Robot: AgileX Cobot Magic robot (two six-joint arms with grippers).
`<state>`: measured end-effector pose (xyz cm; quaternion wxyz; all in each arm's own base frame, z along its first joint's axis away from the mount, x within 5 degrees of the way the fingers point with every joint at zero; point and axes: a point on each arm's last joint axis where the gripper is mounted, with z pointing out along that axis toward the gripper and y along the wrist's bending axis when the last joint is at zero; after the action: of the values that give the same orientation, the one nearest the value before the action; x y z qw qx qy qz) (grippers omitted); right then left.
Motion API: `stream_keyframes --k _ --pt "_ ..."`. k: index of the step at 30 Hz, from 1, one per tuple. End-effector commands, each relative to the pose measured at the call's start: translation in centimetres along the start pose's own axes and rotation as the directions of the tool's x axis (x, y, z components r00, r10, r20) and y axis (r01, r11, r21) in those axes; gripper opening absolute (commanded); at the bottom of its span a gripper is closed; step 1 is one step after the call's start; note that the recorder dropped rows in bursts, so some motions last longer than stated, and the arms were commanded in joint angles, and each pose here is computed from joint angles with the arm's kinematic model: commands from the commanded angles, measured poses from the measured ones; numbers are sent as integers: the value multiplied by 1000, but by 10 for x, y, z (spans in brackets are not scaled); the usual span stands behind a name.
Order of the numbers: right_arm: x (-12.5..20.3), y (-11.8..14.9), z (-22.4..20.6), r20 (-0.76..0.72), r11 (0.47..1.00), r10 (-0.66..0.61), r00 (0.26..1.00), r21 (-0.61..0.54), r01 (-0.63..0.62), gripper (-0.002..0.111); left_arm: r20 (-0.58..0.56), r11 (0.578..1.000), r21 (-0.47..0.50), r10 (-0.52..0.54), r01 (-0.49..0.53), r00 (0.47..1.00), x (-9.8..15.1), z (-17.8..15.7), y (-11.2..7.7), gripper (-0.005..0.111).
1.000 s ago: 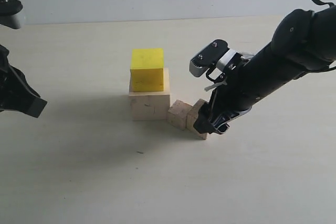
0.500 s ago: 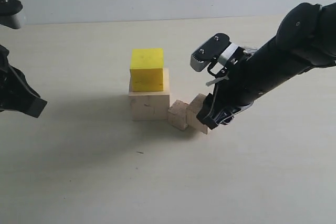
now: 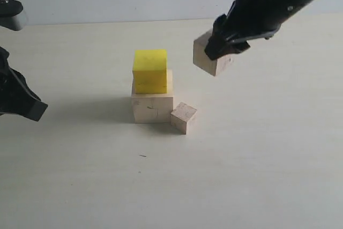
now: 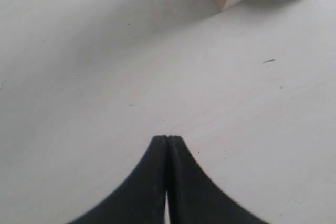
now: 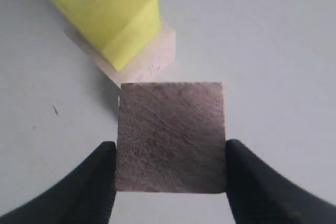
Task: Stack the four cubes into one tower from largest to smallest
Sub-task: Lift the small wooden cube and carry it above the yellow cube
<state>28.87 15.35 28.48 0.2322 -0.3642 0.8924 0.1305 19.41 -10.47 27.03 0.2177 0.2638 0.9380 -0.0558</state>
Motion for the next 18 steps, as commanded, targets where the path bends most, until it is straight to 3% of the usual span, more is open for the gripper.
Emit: stream_keyframes --k 1,5,9,13,18 --pt "-31 12 -18 53 999 34 998 -32 -32 0 -3 1000 4 -4 4 1000 1 0 0 0" --pt "-56 38 -8 76 996 -40 996 -74 45 0 -3 1000 4 -4 4 1000 1 0 0 0" --pt "-63 36 6 55 991 84 995 -104 -78 0 -10 1000 5 -6 6 1000 2 0 0 0" --pt "-68 43 15 36 986 129 991 -108 -125 0 -10 1000 6 -7 7 1000 2 0 0 0" --pt "-72 58 23 57 974 219 974 38 -222 0 -7 1000 6 -7 7 1000 1 0 0 0"
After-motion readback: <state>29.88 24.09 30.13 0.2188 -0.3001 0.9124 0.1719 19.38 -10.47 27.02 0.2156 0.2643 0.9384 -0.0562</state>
